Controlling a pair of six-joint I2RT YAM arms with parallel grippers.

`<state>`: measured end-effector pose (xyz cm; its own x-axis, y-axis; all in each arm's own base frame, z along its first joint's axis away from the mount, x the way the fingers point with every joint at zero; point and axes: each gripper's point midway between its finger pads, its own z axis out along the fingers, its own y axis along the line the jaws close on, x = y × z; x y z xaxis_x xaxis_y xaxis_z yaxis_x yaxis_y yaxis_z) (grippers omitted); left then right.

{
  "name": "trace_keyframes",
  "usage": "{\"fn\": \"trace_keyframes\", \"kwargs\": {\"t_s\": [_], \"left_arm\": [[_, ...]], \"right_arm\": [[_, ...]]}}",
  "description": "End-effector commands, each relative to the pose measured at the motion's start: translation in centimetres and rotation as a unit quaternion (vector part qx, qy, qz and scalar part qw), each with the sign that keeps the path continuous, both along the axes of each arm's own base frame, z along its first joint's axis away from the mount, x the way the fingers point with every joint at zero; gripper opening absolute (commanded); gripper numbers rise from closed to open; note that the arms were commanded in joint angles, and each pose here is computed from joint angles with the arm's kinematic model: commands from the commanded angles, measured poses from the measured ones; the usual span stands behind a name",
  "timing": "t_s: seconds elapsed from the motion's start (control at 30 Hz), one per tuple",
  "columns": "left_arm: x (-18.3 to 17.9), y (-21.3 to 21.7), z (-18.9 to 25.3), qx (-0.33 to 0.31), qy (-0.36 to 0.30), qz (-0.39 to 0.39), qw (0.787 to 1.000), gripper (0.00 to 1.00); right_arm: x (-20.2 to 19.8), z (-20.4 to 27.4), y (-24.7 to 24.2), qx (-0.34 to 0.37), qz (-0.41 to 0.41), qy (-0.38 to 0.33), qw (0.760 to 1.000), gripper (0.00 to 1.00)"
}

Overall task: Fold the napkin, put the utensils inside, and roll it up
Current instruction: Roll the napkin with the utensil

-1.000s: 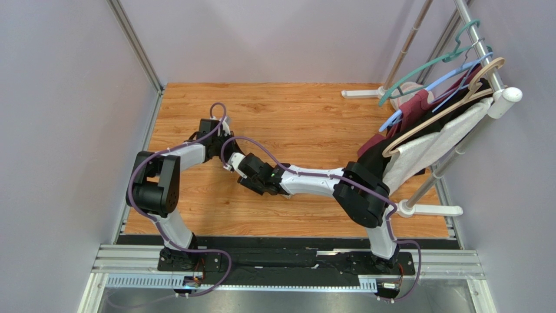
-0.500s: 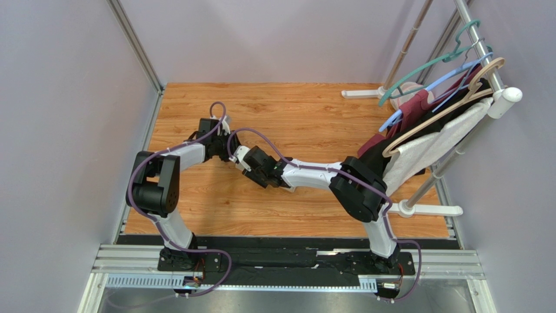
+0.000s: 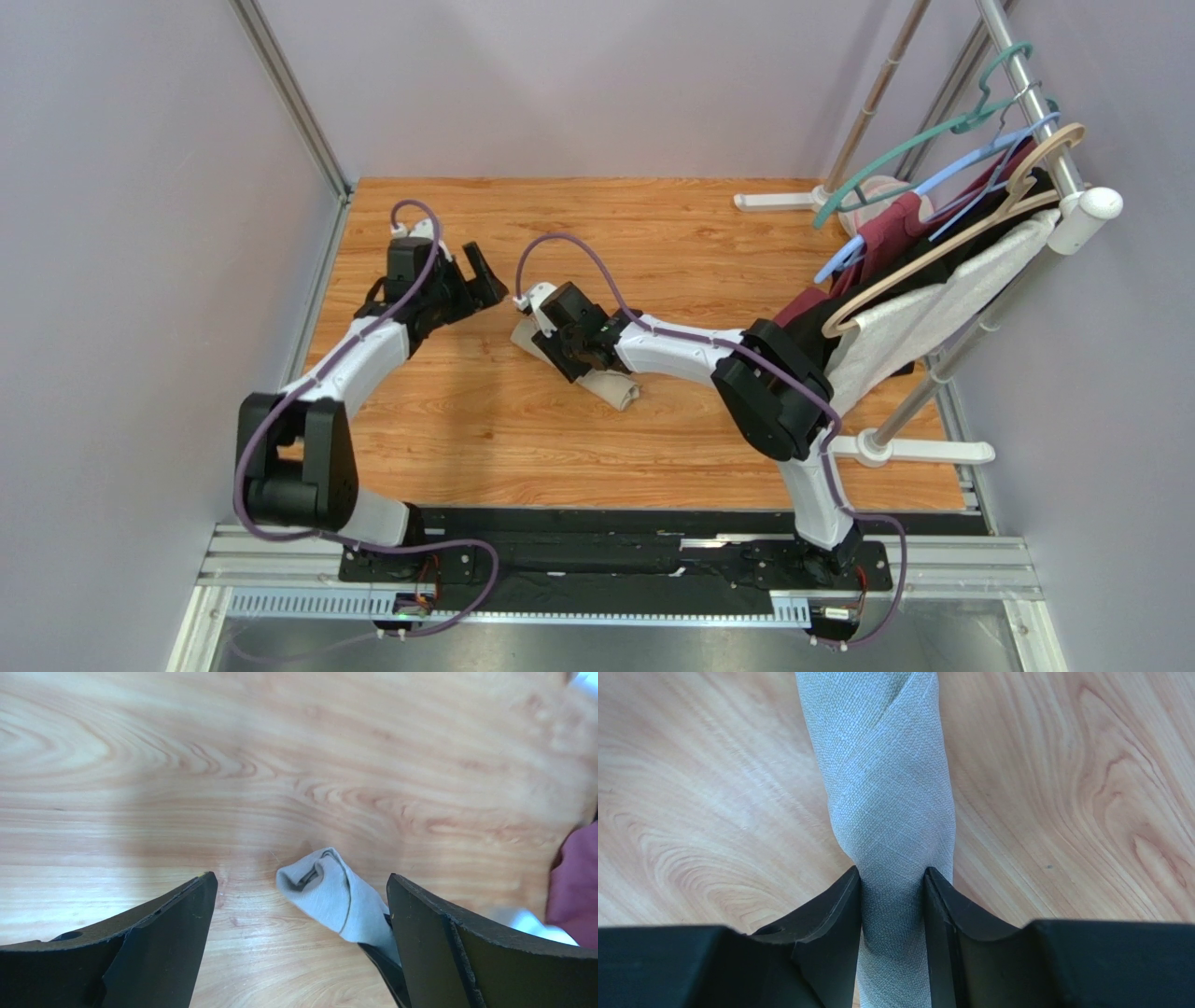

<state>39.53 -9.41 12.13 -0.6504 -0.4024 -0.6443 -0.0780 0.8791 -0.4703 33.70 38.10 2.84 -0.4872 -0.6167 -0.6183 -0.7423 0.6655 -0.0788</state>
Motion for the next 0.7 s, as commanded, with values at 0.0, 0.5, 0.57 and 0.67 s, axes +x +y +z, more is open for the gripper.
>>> {"fn": "trace_keyframes", "kwargs": {"t_s": [0.0, 0.5, 0.57, 0.67], "left_arm": [[-0.5, 2.7, 3.3, 0.004, -0.047, 0.056, 0.997, 0.99], [-6.0, 3.4, 10.6, 0.012, -0.109, 0.029, 0.994, 0.99], [-6.6, 3.3, 11.8, 0.017, -0.12, 0.022, 0.992, 0.99], [-7.8, 3.4, 12.7, 0.03, -0.118, 0.011, 0.992, 0.99]], "right_arm": [[0.3, -4.5, -5.4, -0.061, -0.088, 0.067, 0.992, 0.37], [5.5, -6.3, -13.3, -0.086, -0.248, 0.078, 0.962, 0.36], [6.1, -6.2, -14.5, -0.096, -0.268, 0.079, 0.955, 0.36], [6.6, -6.1, -15.2, -0.095, -0.281, 0.085, 0.951, 0.37]]}}
